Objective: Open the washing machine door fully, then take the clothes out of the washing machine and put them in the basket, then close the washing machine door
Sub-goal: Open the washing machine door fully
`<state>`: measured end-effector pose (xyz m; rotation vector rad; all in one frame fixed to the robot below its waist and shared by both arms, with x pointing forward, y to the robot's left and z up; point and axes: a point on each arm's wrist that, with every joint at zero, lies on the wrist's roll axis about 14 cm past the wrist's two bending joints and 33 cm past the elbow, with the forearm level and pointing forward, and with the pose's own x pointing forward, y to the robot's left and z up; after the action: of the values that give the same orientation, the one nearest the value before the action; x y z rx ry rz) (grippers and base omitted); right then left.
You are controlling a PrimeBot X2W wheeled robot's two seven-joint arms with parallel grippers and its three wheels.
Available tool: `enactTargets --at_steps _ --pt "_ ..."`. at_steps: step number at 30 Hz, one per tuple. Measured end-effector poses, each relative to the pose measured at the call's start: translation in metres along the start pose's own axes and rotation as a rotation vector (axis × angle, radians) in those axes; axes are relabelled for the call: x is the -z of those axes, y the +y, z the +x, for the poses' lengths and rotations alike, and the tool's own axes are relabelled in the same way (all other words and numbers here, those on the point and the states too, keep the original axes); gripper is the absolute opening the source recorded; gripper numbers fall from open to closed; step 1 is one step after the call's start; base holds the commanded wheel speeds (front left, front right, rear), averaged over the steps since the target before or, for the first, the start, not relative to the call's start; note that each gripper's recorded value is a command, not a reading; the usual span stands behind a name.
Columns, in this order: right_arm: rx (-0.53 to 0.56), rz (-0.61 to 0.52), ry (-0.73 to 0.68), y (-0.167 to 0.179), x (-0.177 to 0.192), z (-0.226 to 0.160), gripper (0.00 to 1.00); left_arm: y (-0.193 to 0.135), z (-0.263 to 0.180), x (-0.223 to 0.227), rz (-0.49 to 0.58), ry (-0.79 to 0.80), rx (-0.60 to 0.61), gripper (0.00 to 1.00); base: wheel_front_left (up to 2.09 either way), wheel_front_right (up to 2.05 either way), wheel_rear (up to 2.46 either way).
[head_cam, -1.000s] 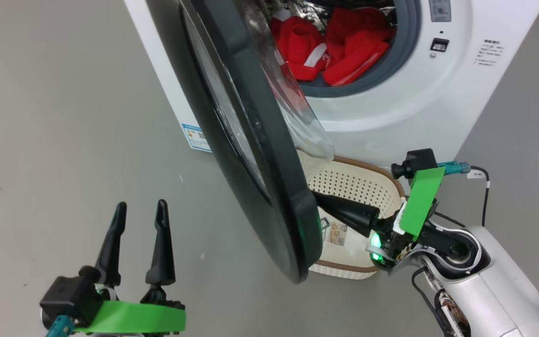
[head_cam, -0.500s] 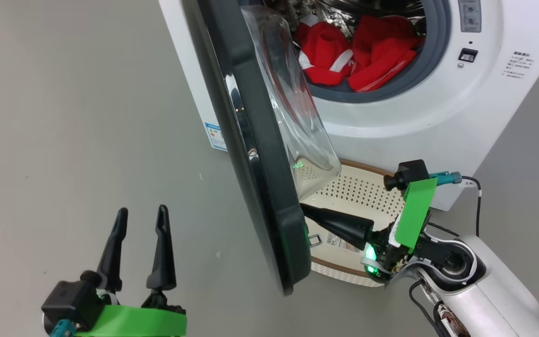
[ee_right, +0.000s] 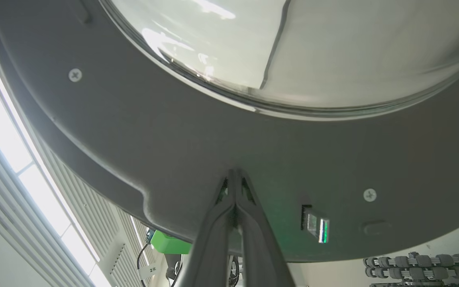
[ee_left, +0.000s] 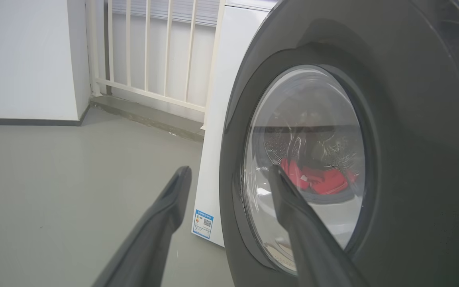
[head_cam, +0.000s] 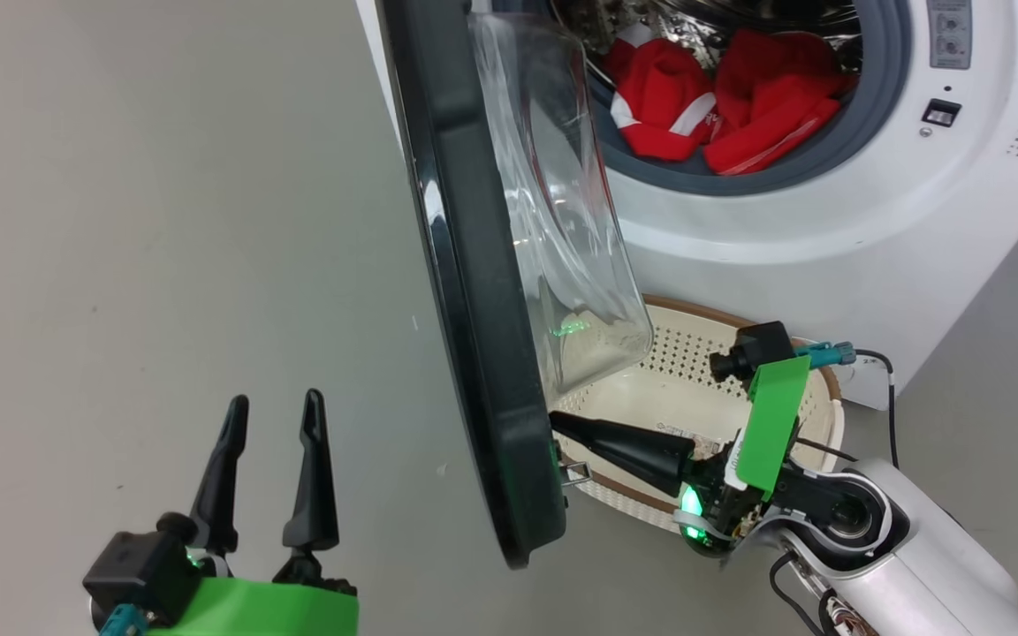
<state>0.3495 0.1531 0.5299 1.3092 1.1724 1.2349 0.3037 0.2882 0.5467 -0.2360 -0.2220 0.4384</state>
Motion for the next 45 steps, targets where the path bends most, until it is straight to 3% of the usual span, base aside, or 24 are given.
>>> enactTargets --at_steps 19,27,28,30,31,34,45 --pt "0.001 0.012 0.066 0.002 0.013 0.016 0.00 0.013 -0.007 -0.005 0.005 -0.007 -0.042 1.00 0.00 0.00 0.00" --pt "0.022 -0.044 -0.048 0.003 -0.006 0.011 0.00 0.009 -0.005 -0.003 0.000 -0.003 -0.029 1.00 0.00 0.00 0.00" --pt "0.039 -0.081 -0.066 0.002 -0.010 0.010 0.15 0.008 -0.005 -0.002 -0.001 -0.002 -0.027 1.00 0.00 0.00 0.00" --pt "0.070 -0.154 -0.113 0.001 -0.020 0.007 0.87 0.007 -0.004 -0.002 -0.003 -0.002 -0.022 1.00 0.00 0.00 0.00" --pt "0.084 -0.183 -0.132 0.000 -0.023 0.006 1.00 0.006 -0.004 -0.002 -0.004 -0.002 -0.020 1.00 0.00 0.00 0.00" --pt "0.120 -0.273 -0.191 -0.002 -0.032 0.002 1.00 0.004 -0.004 -0.002 -0.007 -0.003 -0.014 1.00 0.00 0.00 0.00" --pt "0.286 -0.844 -0.472 -0.007 -0.079 -0.032 1.00 -0.002 -0.002 0.001 -0.018 0.003 0.007 1.00 0.00 0.00 0.00"
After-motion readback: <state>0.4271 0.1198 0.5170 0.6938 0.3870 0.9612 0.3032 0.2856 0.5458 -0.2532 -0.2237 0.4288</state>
